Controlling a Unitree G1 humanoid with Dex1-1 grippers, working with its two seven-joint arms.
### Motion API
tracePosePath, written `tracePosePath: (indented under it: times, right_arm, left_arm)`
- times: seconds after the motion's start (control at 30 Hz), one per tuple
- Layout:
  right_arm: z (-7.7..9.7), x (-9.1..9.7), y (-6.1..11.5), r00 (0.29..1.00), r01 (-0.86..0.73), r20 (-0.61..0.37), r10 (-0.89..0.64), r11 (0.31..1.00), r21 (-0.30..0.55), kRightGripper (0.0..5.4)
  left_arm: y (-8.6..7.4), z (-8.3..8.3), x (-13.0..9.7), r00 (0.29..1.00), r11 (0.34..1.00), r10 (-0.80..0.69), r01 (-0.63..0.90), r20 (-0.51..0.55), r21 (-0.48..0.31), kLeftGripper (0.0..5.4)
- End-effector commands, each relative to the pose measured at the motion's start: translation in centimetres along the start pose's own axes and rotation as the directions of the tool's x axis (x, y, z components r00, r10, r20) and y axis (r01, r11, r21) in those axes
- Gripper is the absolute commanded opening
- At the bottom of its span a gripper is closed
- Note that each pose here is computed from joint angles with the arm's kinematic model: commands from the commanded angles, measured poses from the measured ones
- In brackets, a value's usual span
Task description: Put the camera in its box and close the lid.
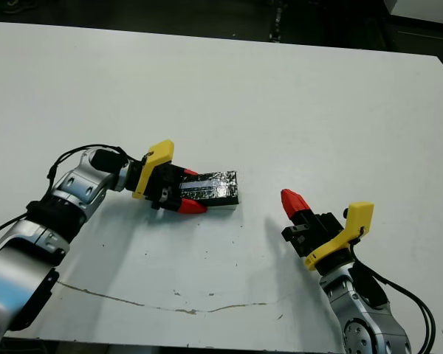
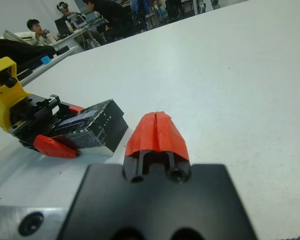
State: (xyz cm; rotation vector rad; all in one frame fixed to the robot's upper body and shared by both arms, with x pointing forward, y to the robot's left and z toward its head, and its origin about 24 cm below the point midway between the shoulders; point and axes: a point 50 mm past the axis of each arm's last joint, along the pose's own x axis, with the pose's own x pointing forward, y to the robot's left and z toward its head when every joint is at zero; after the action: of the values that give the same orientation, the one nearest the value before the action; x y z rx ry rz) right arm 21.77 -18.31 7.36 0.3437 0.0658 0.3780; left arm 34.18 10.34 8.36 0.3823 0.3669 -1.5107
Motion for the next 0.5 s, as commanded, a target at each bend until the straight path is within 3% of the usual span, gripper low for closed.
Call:
tracePosePath:
  times: [0.03, 0.17, 0.33, 0.43, 0.5]
  right_arm:
    - [0.0, -0.3, -0.4, 1.0, 0.015, -0.003, -0.015, 1.0, 0.0, 0.0]
    - [0.0, -0.3, -0.3, 1.0, 0.01, -0.002, -0.01, 1.0, 0.002, 0.0]
    - [-0.1, -0.2, -0.4, 1.0, 0.007, 0.005, -0.007, 1.0, -0.001, 0.0]
    - [-0.1, -0.3, -0.4, 1.0, 0.011, 0.006, -0.011, 1.0, 0.0, 0.0]
    - [-0.1, -0.3, -0.4, 1.0, 0.016, 0.001, -0.016, 1.0, 0.0, 0.0]
  left_arm:
    - [-1.8, -1.9, 3.7, 0.99, 0.99, -0.125, 0.121, -0.058, -0.072, 3.16]
    - [-1.8, -1.6, 4.2, 0.987, 0.988, -0.143, 0.138, -0.072, -0.067, 3.16]
    - [-1.9, -0.8, 4.8, 0.982, 0.997, -0.075, 0.068, -0.171, -0.048, 3.16]
    - [-2.4, -0.1, 4.7, 0.98, 0.996, -0.046, 0.059, -0.192, 0.061, 3.62]
    - [-2.6, 0.1, 4.5, 0.981, 0.994, -0.045, 0.064, -0.187, 0.094, 3.84]
